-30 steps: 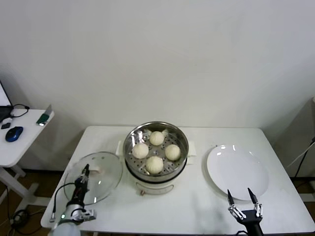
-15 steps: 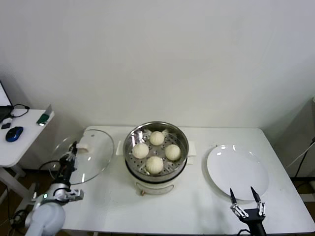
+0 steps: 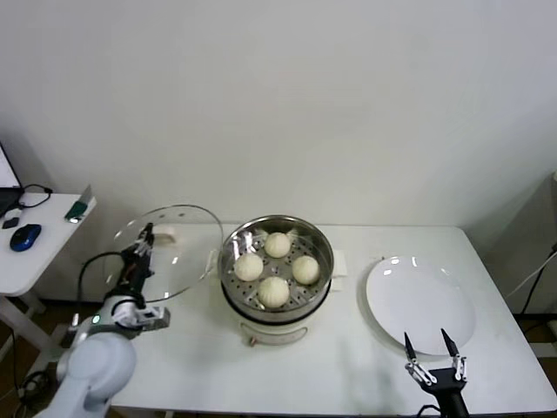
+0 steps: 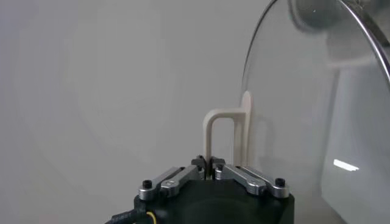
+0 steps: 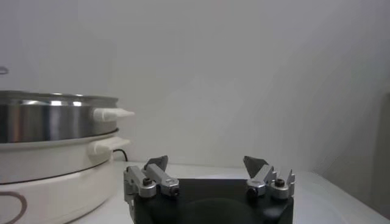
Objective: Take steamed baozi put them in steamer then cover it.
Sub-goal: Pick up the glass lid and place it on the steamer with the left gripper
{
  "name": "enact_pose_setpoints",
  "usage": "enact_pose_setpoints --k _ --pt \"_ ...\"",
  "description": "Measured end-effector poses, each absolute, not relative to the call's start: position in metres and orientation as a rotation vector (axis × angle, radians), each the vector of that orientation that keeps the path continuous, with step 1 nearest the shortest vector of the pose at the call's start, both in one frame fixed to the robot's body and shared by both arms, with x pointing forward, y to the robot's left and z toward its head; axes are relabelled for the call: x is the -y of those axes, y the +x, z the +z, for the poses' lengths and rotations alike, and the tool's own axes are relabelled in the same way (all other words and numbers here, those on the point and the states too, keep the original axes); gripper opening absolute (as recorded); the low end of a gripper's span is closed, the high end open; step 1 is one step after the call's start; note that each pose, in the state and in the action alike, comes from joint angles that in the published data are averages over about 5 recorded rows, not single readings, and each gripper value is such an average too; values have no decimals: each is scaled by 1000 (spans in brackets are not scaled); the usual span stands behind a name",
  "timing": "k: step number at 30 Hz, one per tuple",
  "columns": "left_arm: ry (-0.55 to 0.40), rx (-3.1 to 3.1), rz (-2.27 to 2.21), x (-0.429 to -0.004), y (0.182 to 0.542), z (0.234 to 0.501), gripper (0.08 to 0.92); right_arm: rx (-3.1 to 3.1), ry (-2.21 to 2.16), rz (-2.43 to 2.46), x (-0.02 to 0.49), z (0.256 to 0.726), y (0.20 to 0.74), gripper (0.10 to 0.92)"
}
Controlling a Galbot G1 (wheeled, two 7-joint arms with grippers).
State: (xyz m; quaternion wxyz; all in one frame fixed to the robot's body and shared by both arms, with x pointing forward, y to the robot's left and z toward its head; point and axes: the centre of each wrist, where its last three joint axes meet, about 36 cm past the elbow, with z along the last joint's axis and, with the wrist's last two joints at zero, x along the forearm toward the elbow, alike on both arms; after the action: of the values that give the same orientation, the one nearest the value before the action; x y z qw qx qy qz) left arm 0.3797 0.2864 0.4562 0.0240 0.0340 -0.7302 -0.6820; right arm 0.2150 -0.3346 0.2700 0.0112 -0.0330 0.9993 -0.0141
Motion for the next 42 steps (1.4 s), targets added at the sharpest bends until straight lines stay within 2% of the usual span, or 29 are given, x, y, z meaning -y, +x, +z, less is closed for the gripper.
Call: enact_pose_setpoints --k 14,27,33,42 --pt "33 2338 -2045 -170 390 464 139 -3115 -90 -52 333 266 215 823" --pt "-36 2410 -2035 -81 387 458 139 -3106 -61 -54 335 267 215 823" --pt "-63 2412 -2048 -54 381 452 139 -3099 -54 -54 336 266 216 823" --pt "-70 2366 -2095 -43 380 441 139 -3090 -52 -65 340 266 218 823"
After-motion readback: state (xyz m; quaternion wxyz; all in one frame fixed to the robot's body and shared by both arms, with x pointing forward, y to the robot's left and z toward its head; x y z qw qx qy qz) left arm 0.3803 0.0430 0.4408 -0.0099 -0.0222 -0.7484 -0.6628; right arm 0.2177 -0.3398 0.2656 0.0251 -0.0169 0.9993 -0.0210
